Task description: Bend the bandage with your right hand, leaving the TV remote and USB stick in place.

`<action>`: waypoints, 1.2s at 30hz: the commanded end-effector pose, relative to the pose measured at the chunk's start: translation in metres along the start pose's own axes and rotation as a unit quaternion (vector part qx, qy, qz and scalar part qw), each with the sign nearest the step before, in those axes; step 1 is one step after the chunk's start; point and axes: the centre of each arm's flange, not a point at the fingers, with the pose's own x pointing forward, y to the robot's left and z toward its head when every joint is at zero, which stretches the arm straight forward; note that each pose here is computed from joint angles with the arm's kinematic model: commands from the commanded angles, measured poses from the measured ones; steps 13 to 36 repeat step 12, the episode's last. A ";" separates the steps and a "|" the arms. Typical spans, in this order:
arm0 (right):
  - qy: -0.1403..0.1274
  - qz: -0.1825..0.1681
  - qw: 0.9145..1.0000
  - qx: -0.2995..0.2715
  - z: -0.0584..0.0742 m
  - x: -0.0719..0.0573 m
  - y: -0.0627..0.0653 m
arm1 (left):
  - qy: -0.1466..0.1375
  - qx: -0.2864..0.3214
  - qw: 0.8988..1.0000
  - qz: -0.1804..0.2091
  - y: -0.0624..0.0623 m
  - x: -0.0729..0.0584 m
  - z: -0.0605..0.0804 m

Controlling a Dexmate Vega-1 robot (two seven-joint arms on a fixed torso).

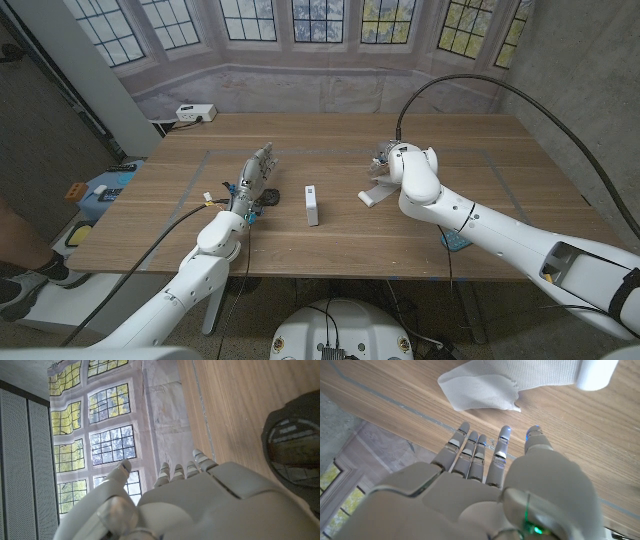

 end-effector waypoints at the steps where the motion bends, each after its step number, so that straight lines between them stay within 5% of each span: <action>1: -0.007 -0.021 1.000 0.015 0.005 -0.005 -0.005 | -0.006 0.000 1.000 -0.005 -0.001 0.000 0.003; 36: -0.015 -0.030 0.999 0.026 0.008 -0.008 -0.004 | -0.007 0.003 1.000 -0.009 -0.004 -0.003 0.005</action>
